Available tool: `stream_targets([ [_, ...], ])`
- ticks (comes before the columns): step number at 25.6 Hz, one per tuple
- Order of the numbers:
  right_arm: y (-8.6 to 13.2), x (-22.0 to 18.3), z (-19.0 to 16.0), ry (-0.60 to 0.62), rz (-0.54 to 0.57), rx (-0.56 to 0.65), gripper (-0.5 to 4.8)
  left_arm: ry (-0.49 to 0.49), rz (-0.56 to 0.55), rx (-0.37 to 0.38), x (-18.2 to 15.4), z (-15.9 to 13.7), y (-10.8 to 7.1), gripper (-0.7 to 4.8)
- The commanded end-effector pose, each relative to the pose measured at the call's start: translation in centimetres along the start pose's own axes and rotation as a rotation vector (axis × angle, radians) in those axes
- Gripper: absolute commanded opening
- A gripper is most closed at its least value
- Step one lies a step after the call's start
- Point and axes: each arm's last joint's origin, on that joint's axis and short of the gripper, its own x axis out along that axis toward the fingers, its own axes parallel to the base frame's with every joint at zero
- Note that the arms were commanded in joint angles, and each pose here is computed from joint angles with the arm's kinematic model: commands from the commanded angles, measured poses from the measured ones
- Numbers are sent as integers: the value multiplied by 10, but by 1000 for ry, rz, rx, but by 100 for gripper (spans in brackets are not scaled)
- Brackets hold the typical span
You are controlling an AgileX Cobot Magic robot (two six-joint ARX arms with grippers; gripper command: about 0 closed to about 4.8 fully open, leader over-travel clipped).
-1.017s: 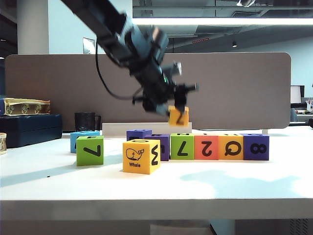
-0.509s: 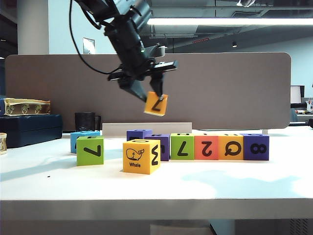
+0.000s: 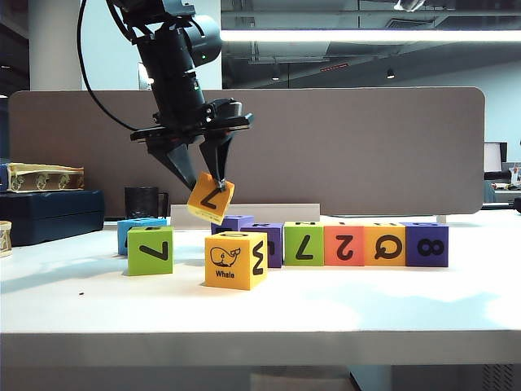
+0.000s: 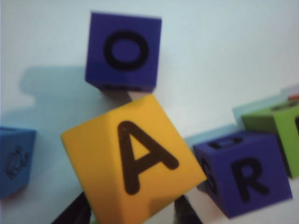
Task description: Select the appropriate blocks from the scattered letter blocks on the table and arrange them in a row to spell out "LEARNING".
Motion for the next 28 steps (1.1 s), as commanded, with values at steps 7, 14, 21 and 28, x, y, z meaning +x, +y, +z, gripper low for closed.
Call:
stream_targets([
  [7, 0, -3, 3, -34, 4, 2, -1, 79, -55, 11, 8, -12, -3, 200],
  [14, 0, -3, 3, -35, 6, 2, -1, 132, -137, 4, 28, -19, -5, 200],
  [21, 0, -3, 4, -35, 6, 2, -1, 143, -140, 6, 29, -21, -7, 200],
  [28, 0, -3, 4, -35, 6, 2, -1, 198, -133, 2, 28, -26, -7, 216],
])
